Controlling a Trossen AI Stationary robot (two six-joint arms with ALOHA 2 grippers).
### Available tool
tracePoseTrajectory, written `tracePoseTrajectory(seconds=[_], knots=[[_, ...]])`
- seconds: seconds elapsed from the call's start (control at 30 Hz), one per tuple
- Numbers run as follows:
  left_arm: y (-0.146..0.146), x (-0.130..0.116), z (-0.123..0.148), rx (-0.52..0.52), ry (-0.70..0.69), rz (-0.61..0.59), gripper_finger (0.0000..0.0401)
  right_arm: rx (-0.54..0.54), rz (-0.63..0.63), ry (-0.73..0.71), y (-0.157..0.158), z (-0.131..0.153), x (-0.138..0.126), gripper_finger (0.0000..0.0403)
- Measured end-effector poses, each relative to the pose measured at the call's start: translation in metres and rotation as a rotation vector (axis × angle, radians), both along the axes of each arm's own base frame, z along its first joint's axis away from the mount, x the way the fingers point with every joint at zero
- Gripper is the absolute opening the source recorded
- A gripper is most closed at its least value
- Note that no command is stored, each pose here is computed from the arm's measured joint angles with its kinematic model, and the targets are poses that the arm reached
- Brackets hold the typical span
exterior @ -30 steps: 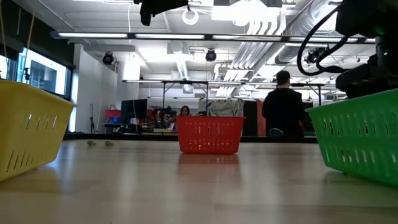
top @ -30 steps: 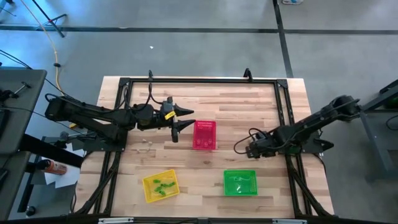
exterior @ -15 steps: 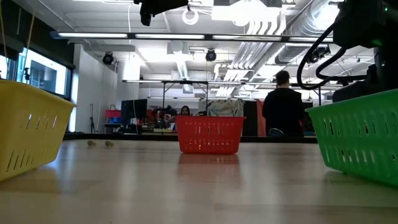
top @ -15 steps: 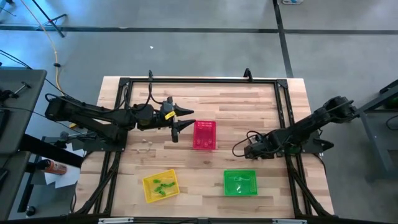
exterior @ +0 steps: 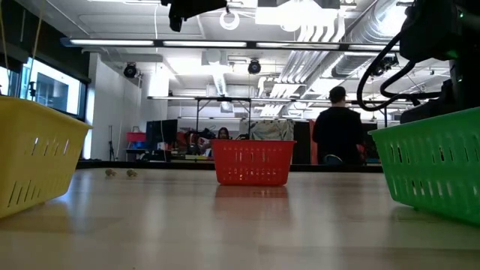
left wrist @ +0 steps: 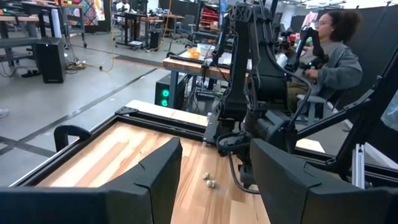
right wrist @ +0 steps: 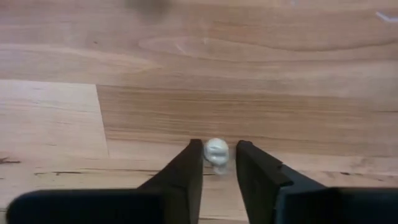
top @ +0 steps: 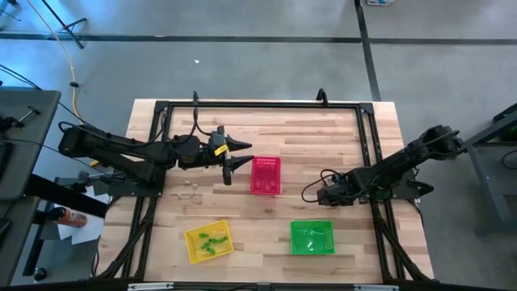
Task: Sort Halloween decoration
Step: Put the white skull toy into the green bin
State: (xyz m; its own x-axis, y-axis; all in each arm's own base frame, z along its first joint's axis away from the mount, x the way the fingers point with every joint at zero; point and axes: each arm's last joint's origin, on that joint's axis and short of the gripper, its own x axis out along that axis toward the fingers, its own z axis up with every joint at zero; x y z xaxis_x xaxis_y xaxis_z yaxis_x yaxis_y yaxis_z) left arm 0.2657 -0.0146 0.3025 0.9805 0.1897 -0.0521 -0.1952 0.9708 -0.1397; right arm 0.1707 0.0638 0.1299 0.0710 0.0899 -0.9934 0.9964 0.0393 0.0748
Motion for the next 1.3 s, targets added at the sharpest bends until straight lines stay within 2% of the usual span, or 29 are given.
tracePoseTrajectory(seconds=[0.27, 0.8, 1.07, 1.2, 1.3], knots=[[0.000, 0.000, -0.002, -0.022, 0.015, 0.000, 0.0182, -0.002, 0.008, -0.004, 0.000, 0.000, 0.000, 0.0055], [0.000, 0.000, -0.002, -0.033, 0.013, -0.001, 0.0182, -0.006, 0.048, -0.007, 0.001, 0.003, 0.003, 0.0051], [0.000, 0.000, -0.002, -0.032, 0.013, -0.001, 0.0182, -0.048, 0.079, -0.030, 0.001, 0.012, 0.009, 0.0050], [-0.001, 0.000, -0.002, -0.036, 0.013, -0.041, 0.0182, -0.042, 0.120, -0.048, 0.003, 0.016, 0.012, 0.0050], [-0.002, 0.000, -0.002, -0.037, 0.014, -0.067, 0.0182, -0.048, 0.199, -0.081, 0.005, 0.023, 0.018, 0.0050]])
